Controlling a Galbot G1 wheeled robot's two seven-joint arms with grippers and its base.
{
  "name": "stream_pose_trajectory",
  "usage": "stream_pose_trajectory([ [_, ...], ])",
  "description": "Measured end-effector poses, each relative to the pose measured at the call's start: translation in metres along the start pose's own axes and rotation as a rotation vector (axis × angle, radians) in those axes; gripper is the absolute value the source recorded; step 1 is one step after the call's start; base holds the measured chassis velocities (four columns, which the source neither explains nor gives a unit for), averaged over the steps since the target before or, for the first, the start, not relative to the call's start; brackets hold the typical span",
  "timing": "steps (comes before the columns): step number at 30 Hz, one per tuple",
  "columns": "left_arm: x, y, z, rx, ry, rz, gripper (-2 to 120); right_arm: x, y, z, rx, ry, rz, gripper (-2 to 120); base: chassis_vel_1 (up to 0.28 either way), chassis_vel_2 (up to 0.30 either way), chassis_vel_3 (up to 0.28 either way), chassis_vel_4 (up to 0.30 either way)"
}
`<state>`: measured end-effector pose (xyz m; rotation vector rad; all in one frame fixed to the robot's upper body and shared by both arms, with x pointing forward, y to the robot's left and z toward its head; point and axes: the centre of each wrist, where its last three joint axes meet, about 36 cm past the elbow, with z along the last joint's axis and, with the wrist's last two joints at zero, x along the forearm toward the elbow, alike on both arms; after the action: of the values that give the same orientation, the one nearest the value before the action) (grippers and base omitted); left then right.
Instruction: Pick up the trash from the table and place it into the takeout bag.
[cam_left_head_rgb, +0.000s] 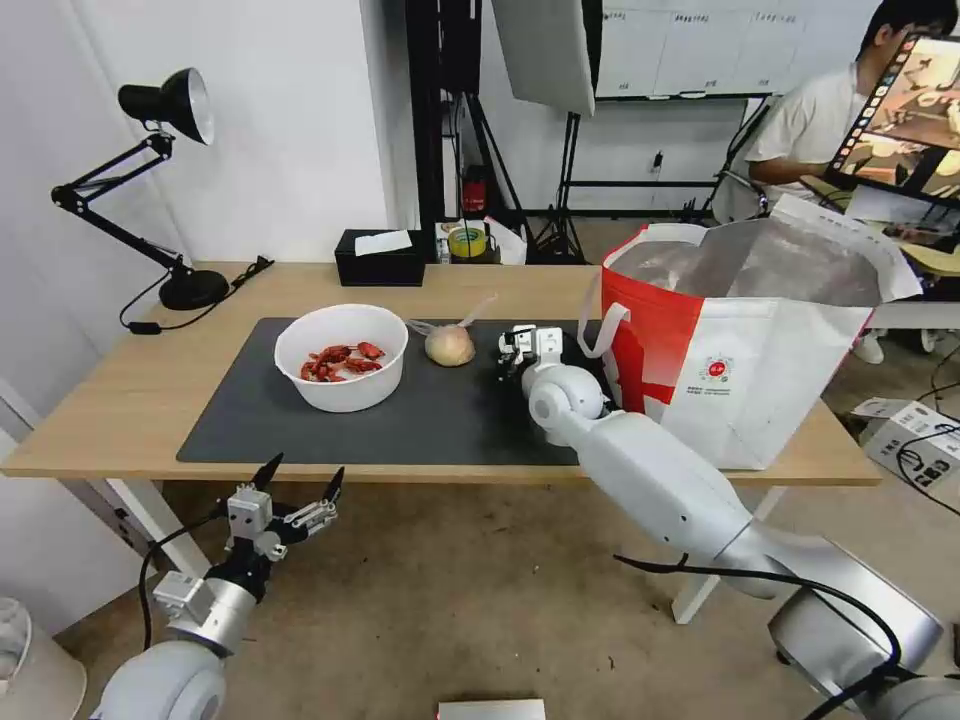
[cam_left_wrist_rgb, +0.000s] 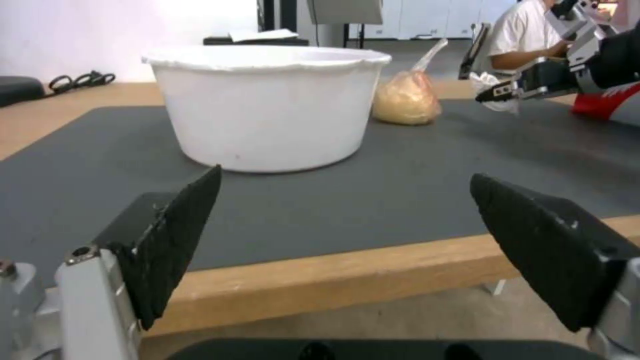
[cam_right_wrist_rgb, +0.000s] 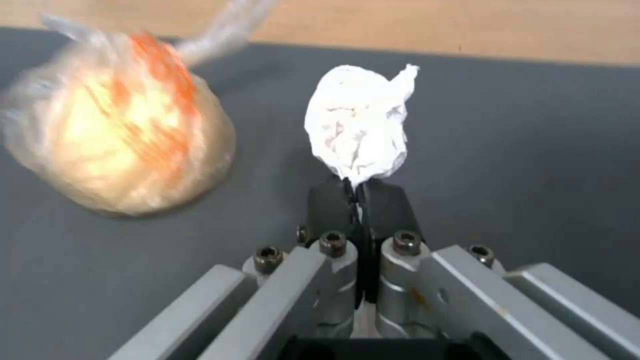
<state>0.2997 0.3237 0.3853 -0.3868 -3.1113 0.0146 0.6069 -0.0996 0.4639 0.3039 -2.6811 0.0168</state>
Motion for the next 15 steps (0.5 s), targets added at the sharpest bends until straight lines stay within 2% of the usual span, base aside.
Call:
stream_pose_trajectory([
  [6, 0.000, 0.000, -0.002, 0.000, -0.005, -0.002, 100, 0.019, 0.006, 0.005, 0.040, -0.086, 0.008, 0, 0.000, 0.000, 0.000, 0.000],
  [15, 0.001, -0.001, -0.003, 0.000, -0.005, -0.001, 100, 0.053, 0.000, 0.004, 0.059, -0.209, 0.008, 0, 0.000, 0.000, 0.000, 0.000],
])
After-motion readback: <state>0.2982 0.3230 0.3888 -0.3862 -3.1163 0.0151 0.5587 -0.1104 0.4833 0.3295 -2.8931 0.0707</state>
